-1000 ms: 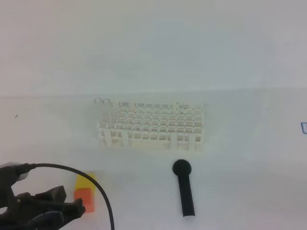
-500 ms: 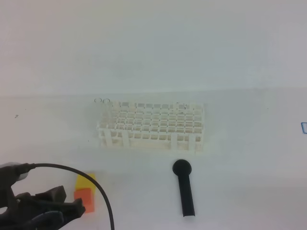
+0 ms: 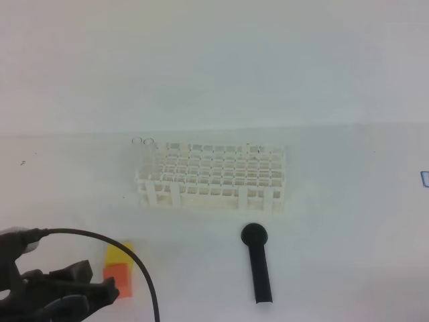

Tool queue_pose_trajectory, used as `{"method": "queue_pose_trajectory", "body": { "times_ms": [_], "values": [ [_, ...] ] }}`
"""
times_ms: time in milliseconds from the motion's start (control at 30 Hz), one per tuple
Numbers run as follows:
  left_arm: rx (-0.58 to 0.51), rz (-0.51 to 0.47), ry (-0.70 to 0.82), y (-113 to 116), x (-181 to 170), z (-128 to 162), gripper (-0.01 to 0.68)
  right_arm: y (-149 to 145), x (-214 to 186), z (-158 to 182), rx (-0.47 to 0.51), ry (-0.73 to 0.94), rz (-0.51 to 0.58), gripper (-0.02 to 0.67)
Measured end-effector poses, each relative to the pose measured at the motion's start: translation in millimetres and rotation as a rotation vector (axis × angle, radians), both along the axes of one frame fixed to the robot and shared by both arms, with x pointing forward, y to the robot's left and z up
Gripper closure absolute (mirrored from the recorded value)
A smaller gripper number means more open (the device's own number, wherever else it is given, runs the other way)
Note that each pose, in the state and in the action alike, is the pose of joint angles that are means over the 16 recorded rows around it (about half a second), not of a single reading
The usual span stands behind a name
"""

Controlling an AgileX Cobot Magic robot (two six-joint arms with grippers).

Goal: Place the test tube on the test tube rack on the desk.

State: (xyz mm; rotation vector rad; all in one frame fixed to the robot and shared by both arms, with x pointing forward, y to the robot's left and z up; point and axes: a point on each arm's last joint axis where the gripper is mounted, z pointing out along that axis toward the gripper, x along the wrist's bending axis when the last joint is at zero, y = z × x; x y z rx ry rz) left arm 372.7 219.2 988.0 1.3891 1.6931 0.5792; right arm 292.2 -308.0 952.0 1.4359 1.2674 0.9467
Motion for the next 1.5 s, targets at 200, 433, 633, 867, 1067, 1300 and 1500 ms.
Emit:
{"method": "queue_pose_trajectory", "body": {
  "times_ms": [200, 433, 633, 867, 1067, 1300, 1500],
  "values": [
    [0.008, -0.005, -0.001, 0, 0, 0, 0.673, 1, -1, -3, 0.016, 0.038, 0.007, 0.65],
    [0.022, -0.014, -0.004, 0, 0, 0, 0.673, 1, -1, -3, 0.023, 0.041, 0.008, 0.65],
    [0.032, -0.021, -0.006, 0, 0, 0, 0.673, 1, -1, -3, 0.023, 0.041, 0.008, 0.65],
    [0.01, -0.029, -0.034, 3, 0, 5, 0.673, 1, -1, -3, 0.022, 0.041, 0.009, 0.65],
    [-0.022, -0.096, -0.174, 15, -2, 26, 0.673, 1, -1, -3, 0.023, 0.041, 0.009, 0.65],
    [0.009, -0.141, -0.45, 44, -22, 60, 0.673, 1, -1, -3, 0.024, 0.041, 0.009, 0.65],
    [0.137, -0.093, -0.651, 63, -51, 79, 0.673, 1, -1, -3, 0.024, 0.041, 0.009, 0.65]
  ]
}}
